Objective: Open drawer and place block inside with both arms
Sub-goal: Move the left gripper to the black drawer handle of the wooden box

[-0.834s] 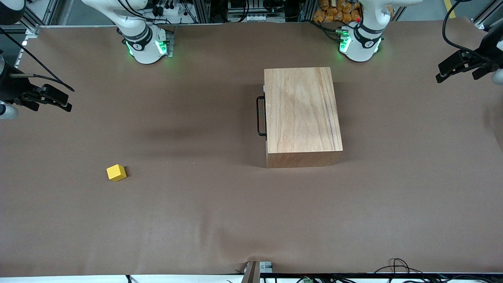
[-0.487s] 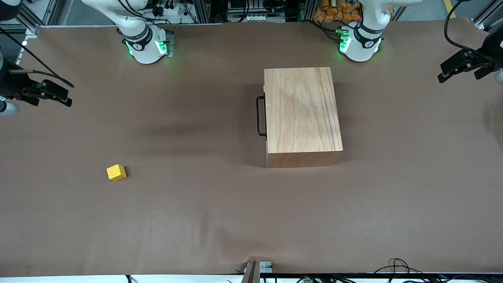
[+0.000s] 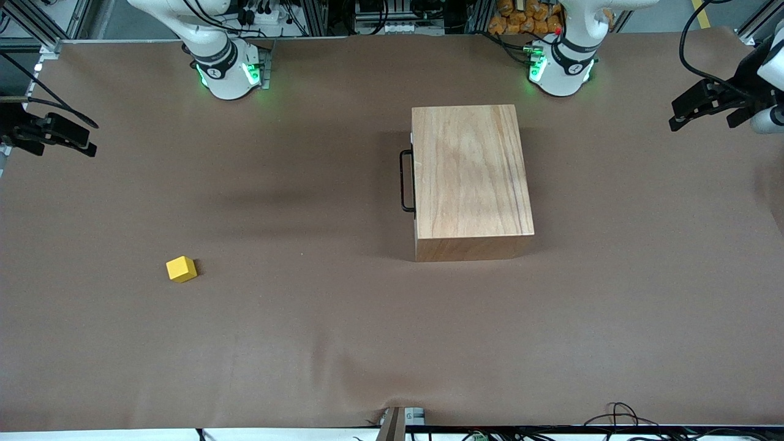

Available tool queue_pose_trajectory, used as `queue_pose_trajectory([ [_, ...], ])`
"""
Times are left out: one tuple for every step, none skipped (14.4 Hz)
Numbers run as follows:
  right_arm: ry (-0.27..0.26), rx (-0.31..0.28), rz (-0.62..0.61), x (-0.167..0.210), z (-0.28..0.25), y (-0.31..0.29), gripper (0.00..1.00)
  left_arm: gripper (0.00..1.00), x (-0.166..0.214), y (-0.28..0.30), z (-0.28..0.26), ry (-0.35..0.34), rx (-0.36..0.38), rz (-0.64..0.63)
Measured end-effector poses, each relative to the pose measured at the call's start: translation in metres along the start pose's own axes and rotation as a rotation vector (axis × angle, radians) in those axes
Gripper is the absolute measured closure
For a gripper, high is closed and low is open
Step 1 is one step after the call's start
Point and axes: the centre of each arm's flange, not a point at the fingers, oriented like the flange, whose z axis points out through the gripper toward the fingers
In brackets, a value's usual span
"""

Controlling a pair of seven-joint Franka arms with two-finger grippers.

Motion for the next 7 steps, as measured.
queue_pose_trajectory([
  [-0.006, 0.000, -0.005, 0.002, 0.003, 0.001, 0.00, 0.00, 0.002, 0.001, 0.002, -0.005, 0.001, 0.001],
  [-0.015, 0.001, -0.007, 0.005, 0.008, 0.001, 0.00, 0.00, 0.004, 0.003, 0.006, -0.012, 0.002, 0.005],
  [-0.025, 0.002, -0.008, 0.008, 0.013, 0.002, 0.00, 0.00, 0.008, 0.008, 0.012, -0.023, 0.004, 0.012],
  [-0.036, 0.003, -0.008, 0.011, 0.018, 0.003, 0.00, 0.00, 0.014, 0.016, 0.016, -0.027, 0.005, 0.024],
  [-0.049, 0.004, -0.009, 0.014, 0.024, 0.003, 0.00, 0.00, 0.021, 0.031, 0.017, -0.025, 0.004, 0.026],
  [-0.066, 0.004, -0.008, 0.016, 0.031, 0.004, 0.00, 0.00, 0.029, 0.051, 0.018, -0.022, 0.001, 0.016],
  [-0.085, 0.006, -0.004, 0.017, 0.040, 0.006, 0.00, 0.00, 0.035, 0.076, 0.020, -0.022, -0.002, -0.002],
])
